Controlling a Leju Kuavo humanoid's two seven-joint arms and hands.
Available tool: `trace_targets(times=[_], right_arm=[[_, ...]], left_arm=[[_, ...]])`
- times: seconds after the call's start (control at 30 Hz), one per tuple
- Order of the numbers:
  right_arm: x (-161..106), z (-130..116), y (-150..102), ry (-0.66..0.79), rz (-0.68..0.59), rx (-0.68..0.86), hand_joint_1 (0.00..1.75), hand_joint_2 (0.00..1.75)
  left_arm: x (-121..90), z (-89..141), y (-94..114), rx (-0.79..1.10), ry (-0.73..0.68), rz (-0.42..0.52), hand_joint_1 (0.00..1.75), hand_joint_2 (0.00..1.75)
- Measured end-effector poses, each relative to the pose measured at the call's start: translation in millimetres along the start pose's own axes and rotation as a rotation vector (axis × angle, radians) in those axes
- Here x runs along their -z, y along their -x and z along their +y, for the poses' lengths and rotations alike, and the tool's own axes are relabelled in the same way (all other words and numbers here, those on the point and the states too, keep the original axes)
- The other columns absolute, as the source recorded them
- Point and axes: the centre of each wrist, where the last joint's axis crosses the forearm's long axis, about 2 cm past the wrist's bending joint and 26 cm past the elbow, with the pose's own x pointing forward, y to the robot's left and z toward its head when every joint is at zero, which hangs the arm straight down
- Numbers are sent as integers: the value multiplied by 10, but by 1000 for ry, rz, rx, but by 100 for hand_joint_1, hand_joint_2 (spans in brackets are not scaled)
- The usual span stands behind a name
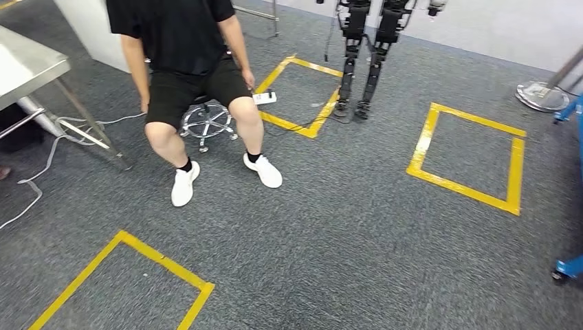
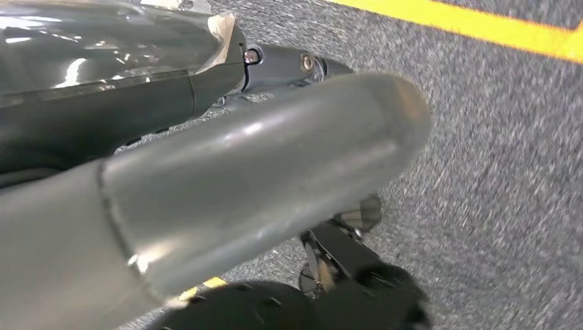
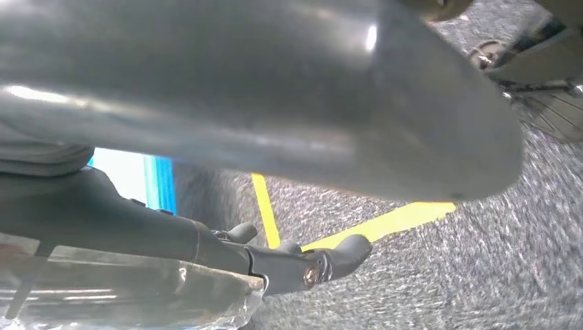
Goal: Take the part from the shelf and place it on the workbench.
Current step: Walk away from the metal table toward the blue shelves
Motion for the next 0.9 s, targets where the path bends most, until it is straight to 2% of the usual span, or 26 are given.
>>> trace_targets(times=[0.3, 0.9], right_arm=[[-3, -47, -82, 3, -22, 43, 0, 0], [-6, 66, 32, 1, -11, 97, 0, 0]], left_arm=[[44, 47, -99, 29, 20, -17, 0, 0], [98, 86, -211, 54, 14, -39, 0, 0]])
